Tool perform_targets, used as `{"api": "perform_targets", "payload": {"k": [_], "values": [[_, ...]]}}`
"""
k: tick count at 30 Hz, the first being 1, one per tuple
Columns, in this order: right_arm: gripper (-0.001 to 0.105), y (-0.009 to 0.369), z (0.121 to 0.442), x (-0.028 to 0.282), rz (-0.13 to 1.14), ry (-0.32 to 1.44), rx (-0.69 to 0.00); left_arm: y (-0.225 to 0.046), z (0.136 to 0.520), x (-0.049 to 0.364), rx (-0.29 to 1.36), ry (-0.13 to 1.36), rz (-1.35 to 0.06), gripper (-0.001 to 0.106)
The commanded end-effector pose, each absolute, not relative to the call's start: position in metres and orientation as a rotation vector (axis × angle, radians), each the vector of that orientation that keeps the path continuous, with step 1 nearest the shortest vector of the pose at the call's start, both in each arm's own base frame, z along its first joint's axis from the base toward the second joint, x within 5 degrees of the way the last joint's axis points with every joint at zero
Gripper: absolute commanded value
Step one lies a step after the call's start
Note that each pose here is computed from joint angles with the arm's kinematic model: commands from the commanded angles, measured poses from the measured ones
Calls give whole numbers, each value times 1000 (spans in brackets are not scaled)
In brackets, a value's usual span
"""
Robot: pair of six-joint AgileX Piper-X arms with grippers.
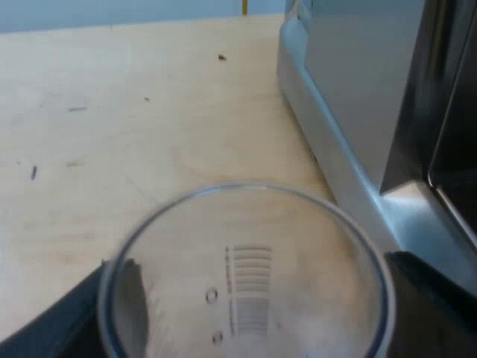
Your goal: Pour the beans into the coffee machine
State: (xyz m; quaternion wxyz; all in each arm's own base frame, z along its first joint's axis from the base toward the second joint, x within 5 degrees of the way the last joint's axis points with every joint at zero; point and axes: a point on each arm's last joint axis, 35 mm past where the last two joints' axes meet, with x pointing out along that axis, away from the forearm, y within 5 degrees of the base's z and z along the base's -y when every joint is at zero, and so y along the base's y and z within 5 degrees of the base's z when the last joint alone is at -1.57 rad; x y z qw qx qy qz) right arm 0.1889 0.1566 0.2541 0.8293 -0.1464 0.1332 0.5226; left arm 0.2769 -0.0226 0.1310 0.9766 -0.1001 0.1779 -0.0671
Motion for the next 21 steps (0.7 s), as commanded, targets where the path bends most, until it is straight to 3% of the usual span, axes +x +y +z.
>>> {"api": "perform_targets", "payload": {"k": [1,8,17,21], "values": [[79,158,256,189,1127,261,-315,-22,130,277,-205,379,-140,69],[79,158,256,189,1125,262,-316,-22,128,271,-206,464,-135,69],[79,158,256,189,1125,262,-316,-21,158,248,-207,567,-123,69],[79,157,259,188,1116,277,-272,-19,170,229,-209,655,-116,69]]}}
